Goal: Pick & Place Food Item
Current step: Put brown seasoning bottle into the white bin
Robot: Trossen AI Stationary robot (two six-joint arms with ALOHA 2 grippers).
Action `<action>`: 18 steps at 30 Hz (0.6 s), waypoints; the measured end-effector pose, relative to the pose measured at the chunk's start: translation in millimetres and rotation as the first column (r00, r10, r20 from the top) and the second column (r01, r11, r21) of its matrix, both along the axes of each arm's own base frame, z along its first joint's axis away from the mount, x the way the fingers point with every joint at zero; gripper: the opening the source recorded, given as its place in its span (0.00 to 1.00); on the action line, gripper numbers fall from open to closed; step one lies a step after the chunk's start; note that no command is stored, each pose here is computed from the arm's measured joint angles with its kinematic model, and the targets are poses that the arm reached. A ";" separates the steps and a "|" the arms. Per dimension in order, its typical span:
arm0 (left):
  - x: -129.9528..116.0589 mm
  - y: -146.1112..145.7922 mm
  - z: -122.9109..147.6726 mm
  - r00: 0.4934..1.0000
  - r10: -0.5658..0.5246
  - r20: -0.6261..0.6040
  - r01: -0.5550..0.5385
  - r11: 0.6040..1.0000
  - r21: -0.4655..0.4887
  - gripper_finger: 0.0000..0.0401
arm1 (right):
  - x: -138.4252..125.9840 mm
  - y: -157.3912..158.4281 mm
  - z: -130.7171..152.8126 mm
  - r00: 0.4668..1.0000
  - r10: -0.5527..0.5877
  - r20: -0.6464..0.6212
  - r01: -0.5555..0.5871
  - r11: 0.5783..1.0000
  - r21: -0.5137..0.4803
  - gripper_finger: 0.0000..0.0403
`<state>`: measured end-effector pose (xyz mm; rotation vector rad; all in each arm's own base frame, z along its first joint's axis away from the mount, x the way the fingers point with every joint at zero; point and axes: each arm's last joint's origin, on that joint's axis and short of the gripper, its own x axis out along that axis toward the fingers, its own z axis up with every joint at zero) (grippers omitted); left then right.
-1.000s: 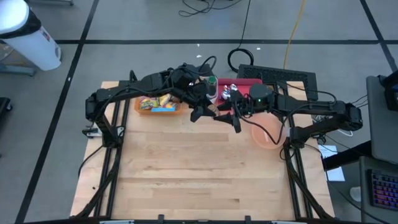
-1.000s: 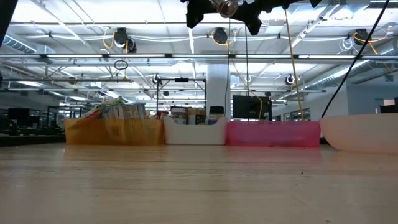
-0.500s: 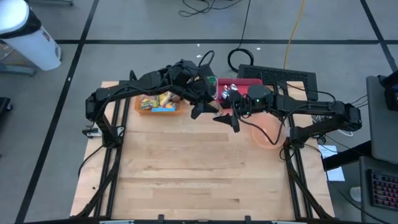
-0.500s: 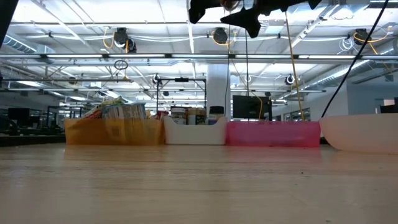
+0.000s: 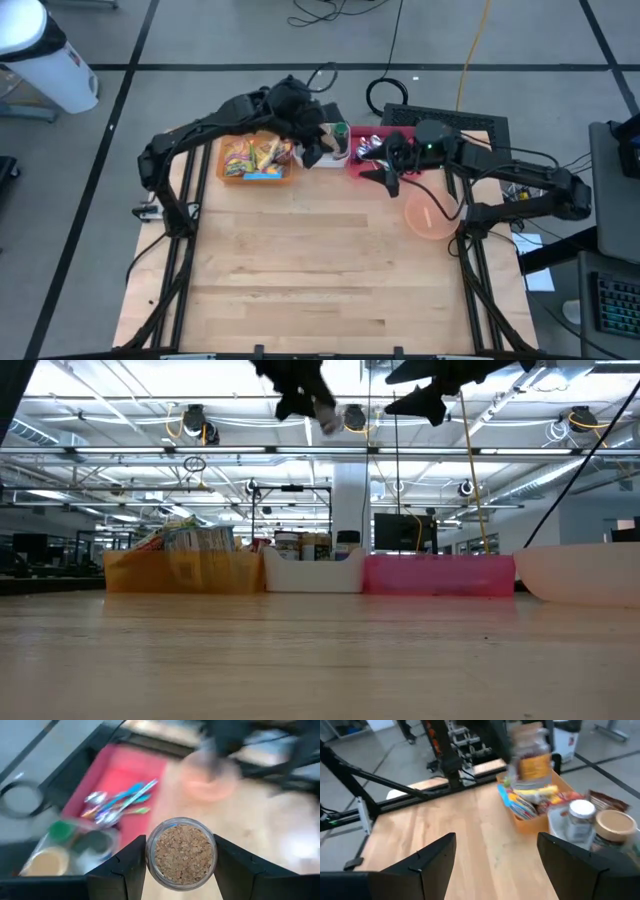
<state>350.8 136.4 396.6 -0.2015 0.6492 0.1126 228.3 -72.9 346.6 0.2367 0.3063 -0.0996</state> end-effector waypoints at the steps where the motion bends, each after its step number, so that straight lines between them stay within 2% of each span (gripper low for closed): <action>1: -0.5 6.0 -4.3 0.999 0.029 -0.027 -0.028 1.000 0.008 0.48 | -2.0 -1.4 0.4 1.000 -0.010 -0.003 0.010 1.000 0.001 0.67; 8: 11.7 41.2 -47.8 0.964 0.173 -0.201 -0.165 0.985 0.059 0.48 | -7.0 -10.5 -2.3 0.992 -0.121 -0.043 0.120 0.993 -0.022 0.68; 11: 16.8 53.9 -67.5 0.924 0.264 -0.277 -0.243 0.964 0.107 0.48 | -8.3 -11.6 -4.7 0.983 -0.170 -0.076 0.166 0.985 -0.055 0.67; 15: 22.7 63.1 -82.0 0.880 0.359 -0.310 -0.318 0.931 0.178 0.48 | -10.1 -12.5 -8.4 0.968 -0.219 -0.119 0.211 0.975 -0.071 0.66; 18: 28.7 68.6 -94.0 0.862 0.393 -0.319 -0.359 0.919 0.164 0.48 | -10.5 -13.5 -13.6 0.958 -0.254 -0.134 0.245 0.966 -0.082 0.66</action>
